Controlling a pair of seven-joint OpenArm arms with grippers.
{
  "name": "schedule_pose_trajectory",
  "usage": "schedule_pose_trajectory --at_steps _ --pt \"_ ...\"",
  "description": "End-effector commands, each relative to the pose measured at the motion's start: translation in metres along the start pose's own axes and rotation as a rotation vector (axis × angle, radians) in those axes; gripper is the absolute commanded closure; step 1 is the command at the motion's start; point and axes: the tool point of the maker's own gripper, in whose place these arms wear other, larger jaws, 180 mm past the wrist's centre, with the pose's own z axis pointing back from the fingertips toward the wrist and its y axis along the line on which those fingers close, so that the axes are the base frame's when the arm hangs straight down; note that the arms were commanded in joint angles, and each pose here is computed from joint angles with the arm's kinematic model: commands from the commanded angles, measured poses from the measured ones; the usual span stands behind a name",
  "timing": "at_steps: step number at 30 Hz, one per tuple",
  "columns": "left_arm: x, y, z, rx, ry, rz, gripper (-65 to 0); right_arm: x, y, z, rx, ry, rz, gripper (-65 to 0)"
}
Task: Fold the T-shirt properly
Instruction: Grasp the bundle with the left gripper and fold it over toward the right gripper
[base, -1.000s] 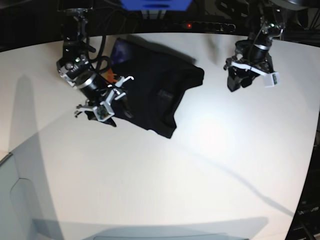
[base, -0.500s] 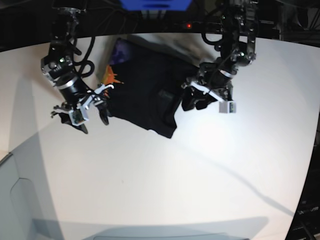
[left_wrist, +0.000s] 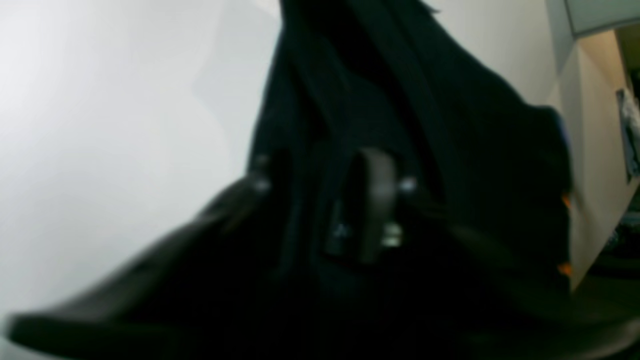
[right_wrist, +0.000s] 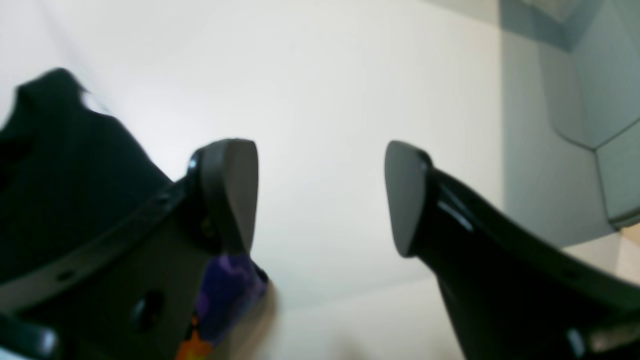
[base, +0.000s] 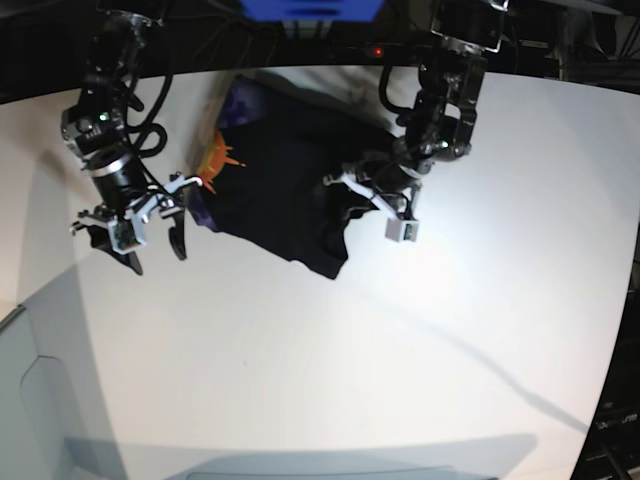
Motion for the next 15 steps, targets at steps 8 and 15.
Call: schedule_pose_trajectory --at_steps 8,15 --pt "0.010 0.025 -0.043 0.050 0.174 -0.018 0.0 0.020 -0.034 0.011 -0.096 -0.068 0.013 -40.5" --pt "0.038 -0.028 -0.094 -0.020 0.238 -0.341 -0.1 0.014 -0.036 0.014 -0.106 -0.053 0.007 -40.4"
